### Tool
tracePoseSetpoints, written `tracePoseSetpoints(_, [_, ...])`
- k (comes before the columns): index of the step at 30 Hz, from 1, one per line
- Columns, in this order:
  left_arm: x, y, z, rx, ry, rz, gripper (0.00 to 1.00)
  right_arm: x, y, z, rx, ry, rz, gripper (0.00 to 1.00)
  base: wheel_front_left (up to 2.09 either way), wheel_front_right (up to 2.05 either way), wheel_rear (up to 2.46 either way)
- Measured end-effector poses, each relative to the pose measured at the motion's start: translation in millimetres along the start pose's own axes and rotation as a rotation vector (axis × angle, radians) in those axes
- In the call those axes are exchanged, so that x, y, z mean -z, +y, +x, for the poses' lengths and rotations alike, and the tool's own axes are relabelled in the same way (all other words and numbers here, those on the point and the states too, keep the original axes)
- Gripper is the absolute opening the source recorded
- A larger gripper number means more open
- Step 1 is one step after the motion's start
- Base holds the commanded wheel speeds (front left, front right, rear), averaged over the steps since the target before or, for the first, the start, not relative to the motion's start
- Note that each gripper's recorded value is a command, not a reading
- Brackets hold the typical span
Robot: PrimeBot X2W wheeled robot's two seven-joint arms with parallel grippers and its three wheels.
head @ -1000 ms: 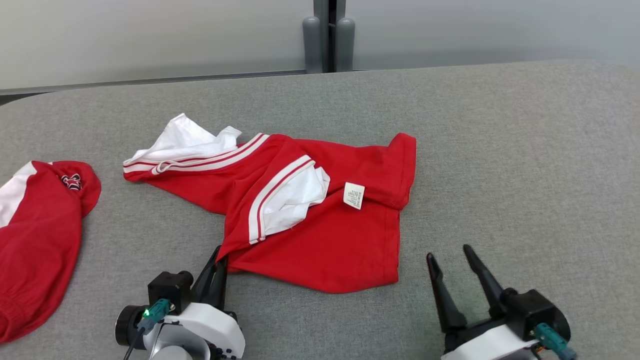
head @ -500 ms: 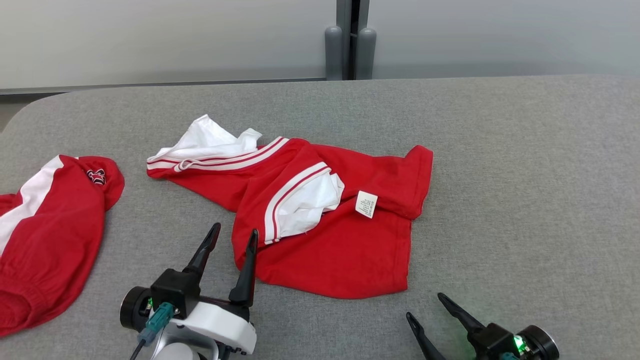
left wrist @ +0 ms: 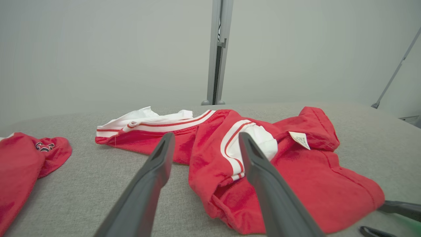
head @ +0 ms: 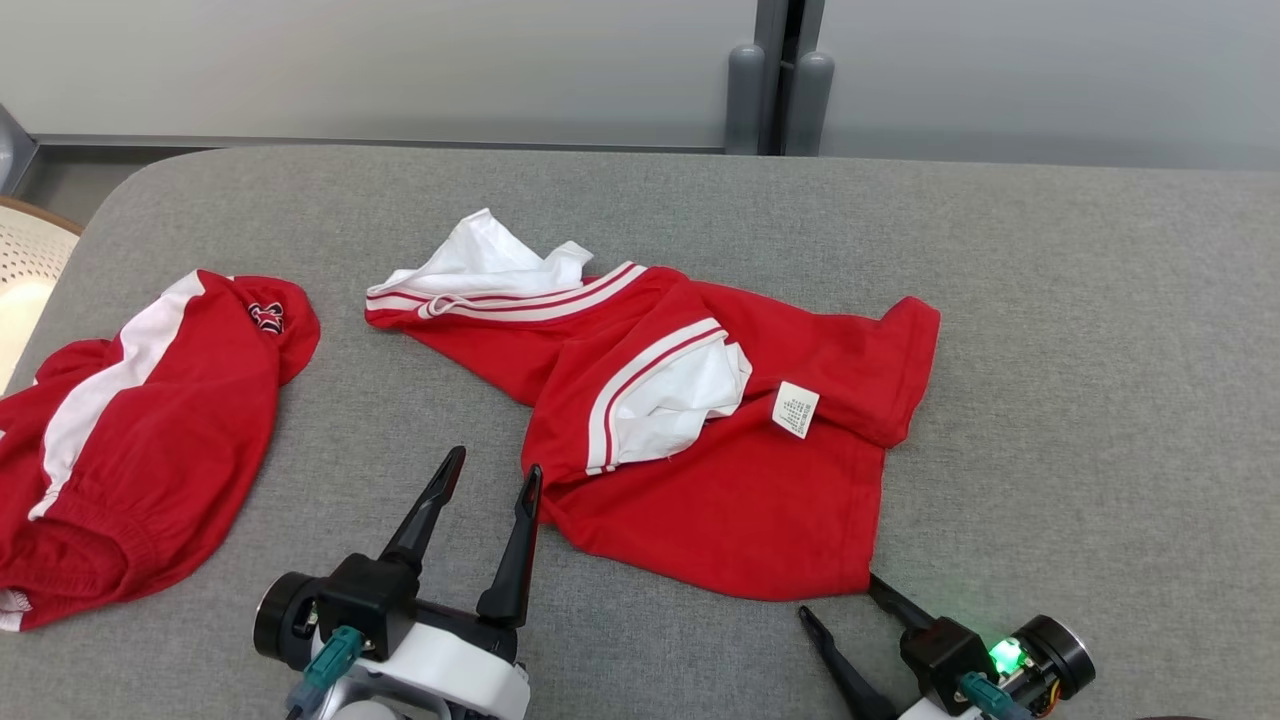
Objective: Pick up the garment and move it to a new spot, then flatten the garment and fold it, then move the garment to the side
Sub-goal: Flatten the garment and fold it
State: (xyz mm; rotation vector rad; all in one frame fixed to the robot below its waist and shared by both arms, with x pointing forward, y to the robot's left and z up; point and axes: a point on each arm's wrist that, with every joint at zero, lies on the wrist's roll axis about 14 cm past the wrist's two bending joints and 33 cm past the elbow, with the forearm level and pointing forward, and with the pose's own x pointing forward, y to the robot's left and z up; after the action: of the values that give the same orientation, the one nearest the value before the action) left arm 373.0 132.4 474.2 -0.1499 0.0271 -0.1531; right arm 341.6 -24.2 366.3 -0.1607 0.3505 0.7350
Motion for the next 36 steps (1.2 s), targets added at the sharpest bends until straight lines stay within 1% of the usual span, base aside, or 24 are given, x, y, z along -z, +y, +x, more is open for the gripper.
tracePoseSetpoints(1, [0.3,1.1,-0.7,-0.004,0.001,0.002,1.0,0.3,0.8,1.4,-0.004,0.002,-0.002,0.5,0.0,0.0,0.0])
tracePoseSetpoints(2, [0.8,2.0,-1.2,-0.007,0.003,0.003,1.0,1.3,2.0,2.5,-0.01,0.006,-0.007,0.4,0.0,0.0,0.0])
tracePoseSetpoints(3, [1.5,2.6,-1.9,-0.009,0.005,0.004,1.0,1.5,2.8,3.5,-0.014,0.007,-0.008,0.0,0.0,0.0,0.0])
tracePoseSetpoints(7, [5.5,3.3,-4.2,-0.014,0.017,0.0,1.0,0.7,1.8,4.6,-0.012,0.006,-0.013,0.0,0.0,0.0,0.0])
tracePoseSetpoints(11, [5.0,1.3,0.4,-0.006,0.013,0.0,1.0,-6.6,-15.6,-0.6,0.042,-0.021,-0.015,0.0,0.0,0.0,0.0])
tracePoseSetpoints(15, [3.2,-3.8,7.5,0.014,0.005,0.003,1.0,-12.4,-45.5,-21.6,0.157,-0.062,0.008,0.0,0.0,0.0,0.0])
tracePoseSetpoints(19, [4.9,-10.5,16.2,0.04,0.006,-0.001,1.0,-11.9,-78.9,-56.1,0.283,-0.081,0.002,0.0,0.0,0.0,0.0])
tracePoseSetpoints(23, [7.0,-26.9,27.4,0.1,0.007,-0.005,1.0,-5.7,-110.4,-94.8,0.42,-0.071,-0.011,0.0,0.0,0.0,0.0])
tracePoseSetpoints(26, [4.7,-42.0,38.6,0.16,-0.003,0.008,1.0,9.1,-116.2,-114.7,0.476,-0.03,0.002,0.0,0.0,0.0,0.0])
tracePoseSetpoints(28, [-0.7,-49.6,48.3,0.196,-0.022,0.028,1.0,11.7,-116.7,-119.6,0.491,-0.021,0.0,0.0,0.0,0.0,0.0])
tracePoseSetpoints(31, [-7.3,-59.6,61.3,0.25,-0.046,0.067,1.0,9.0,-99.9,-110.7,0.458,-0.037,0.025,0.0,0.0,0.0,0.0])
tracePoseSetpoints(32, [-5.4,-63.0,63.4,0.264,-0.041,0.073,1.0,5.2,-94.3,-105.0,0.441,-0.05,0.033,0.07,0.0,0.0,0.0])
tracePoseSetpoints(33, [-2.5,-66.4,64.4,0.277,-0.033,0.076,1.0,2.5,-88.4,-99.2,0.42,-0.059,0.039,0.38,0.0,0.0,0.0])
tracePoseSetpoints(34, [0.3,-70.3,65.1,0.292,-0.026,0.077,1.0,2.0,-82.2,-93.5,0.392,-0.058,0.035,0.85,0.0,0.0,0.0])
tracePoseSetpoints(35, [1.7,-72.6,66.2,0.299,-0.022,0.075,1.0,3.3,-77.6,-89.0,0.369,-0.05,0.028,1.0,0.0,0.0,0.0])
tracePoseSetpoints(36, [3.6,-73.7,66.8,0.304,-0.018,0.073,1.0,4.6,-73.1,-84.0,0.347,-0.043,0.023,1.0,0.0,0.0,0.0])
